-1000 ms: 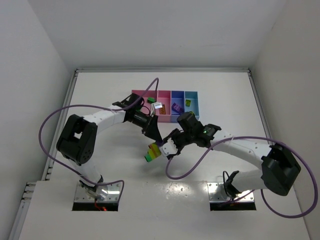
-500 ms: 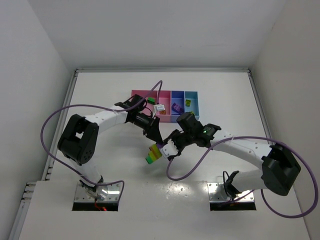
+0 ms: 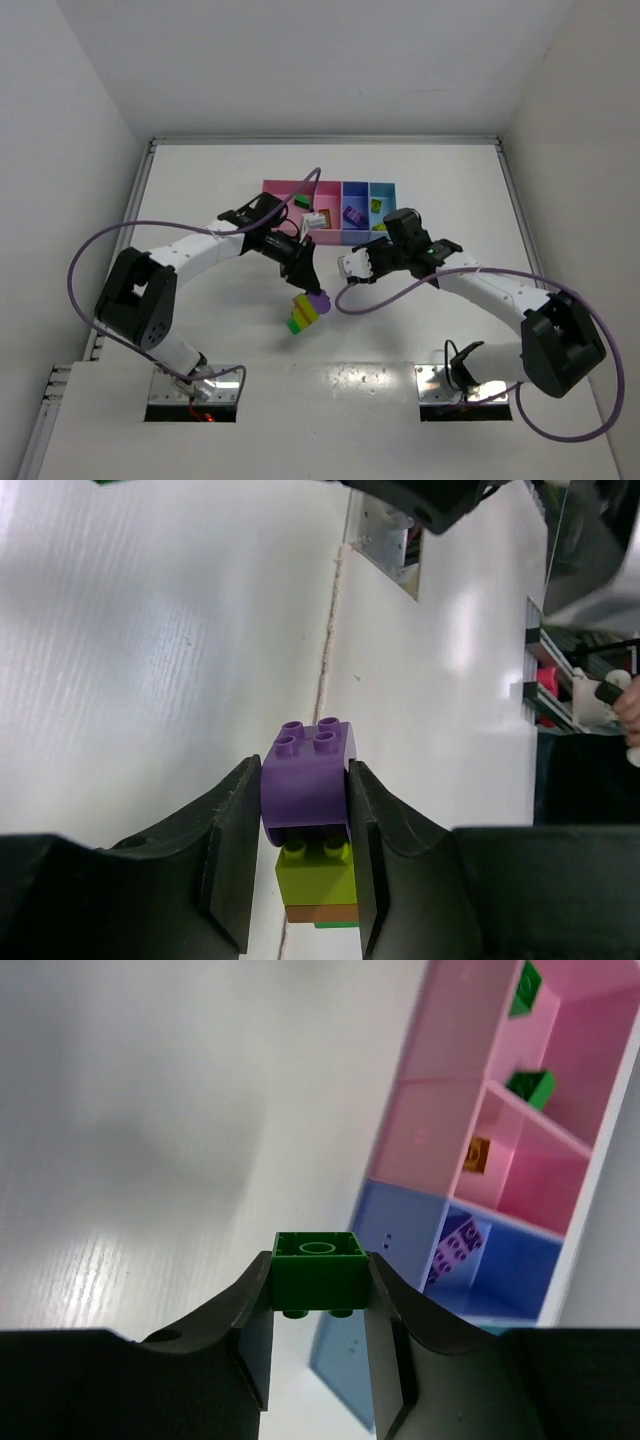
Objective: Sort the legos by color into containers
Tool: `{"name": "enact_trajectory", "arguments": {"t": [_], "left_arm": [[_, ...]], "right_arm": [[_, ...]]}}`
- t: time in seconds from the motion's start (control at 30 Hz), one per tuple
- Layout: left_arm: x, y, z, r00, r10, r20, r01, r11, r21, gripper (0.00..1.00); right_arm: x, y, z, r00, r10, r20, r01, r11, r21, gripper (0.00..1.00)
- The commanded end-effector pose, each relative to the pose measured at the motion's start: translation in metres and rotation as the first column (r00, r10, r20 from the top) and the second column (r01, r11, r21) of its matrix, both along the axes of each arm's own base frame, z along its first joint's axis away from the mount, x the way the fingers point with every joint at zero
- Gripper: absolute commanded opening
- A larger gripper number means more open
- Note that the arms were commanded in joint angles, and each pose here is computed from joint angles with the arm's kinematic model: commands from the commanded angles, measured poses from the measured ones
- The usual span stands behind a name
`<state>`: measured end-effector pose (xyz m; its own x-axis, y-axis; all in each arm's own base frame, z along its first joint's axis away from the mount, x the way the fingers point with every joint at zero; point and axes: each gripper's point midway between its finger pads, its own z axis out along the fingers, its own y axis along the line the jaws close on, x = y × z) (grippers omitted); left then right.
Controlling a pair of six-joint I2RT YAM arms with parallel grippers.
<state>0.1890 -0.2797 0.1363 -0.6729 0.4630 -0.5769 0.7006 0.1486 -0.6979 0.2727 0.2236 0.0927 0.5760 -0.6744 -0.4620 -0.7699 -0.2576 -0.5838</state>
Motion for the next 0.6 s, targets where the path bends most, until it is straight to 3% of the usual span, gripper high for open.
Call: {"name": "enact_trajectory", "arguments": {"t": [0.0, 0.03, 0.1, 0.13, 0.23, 0.27, 0.37, 0.5, 0.57], "left_arm": [[0.012, 0.006, 0.022, 0.993, 0.042, 0.108, -0.038, 0.998, -0.042, 0.00], [0.018, 0.010, 0.024, 0.990, 0.075, 0.119, -0.070, 0.997, -0.045, 0.00], [0.031, 0.017, 0.041, 0.974, 0.143, 0.173, -0.130, 0.988, -0.087, 0.00], [0.041, 0.029, 0.038, 0.962, 0.231, 0.144, -0.223, 0.972, -0.069, 0.00], [0.063, 0.050, 0.056, 0.900, 0.412, 0.142, -0.397, 0.910, -0.123, 0.00], [0.068, 0.055, 0.062, 0.879, 0.453, 0.147, -0.435, 0.889, -0.140, 0.00], [0.084, 0.071, 0.082, 0.813, 0.558, 0.163, -0.531, 0.827, -0.183, 0.00], [0.098, 0.093, 0.097, 0.756, 0.631, 0.173, -0.597, 0.773, -0.214, 0.00], [0.110, 0.112, 0.102, 0.711, 0.682, 0.171, -0.647, 0.730, -0.221, 0.00]], "right_arm": [[0.038, 0.015, 0.038, 0.988, -0.153, -0.015, 0.154, 0.975, 0.160, 0.00], [0.047, 0.017, 0.044, 0.969, -0.231, -0.093, 0.246, 0.946, 0.213, 0.00], [0.071, 0.036, 0.081, 0.957, -0.261, -0.124, 0.288, 0.897, 0.336, 0.00], [0.084, 0.050, 0.092, 0.928, -0.293, -0.229, 0.363, 0.845, 0.392, 0.00], [0.118, 0.082, 0.133, 0.902, -0.281, -0.329, 0.419, 0.756, 0.503, 0.00], [0.130, 0.099, 0.111, 0.851, -0.286, -0.441, 0.493, 0.726, 0.480, 0.00], [0.161, 0.127, 0.125, 0.813, -0.252, -0.524, 0.536, 0.676, 0.506, 0.00], [0.197, 0.163, 0.114, 0.753, -0.198, -0.628, 0.573, 0.666, 0.477, 0.00], [0.205, 0.174, 0.073, 0.683, -0.202, -0.702, 0.612, 0.683, 0.400, 0.00]]}}
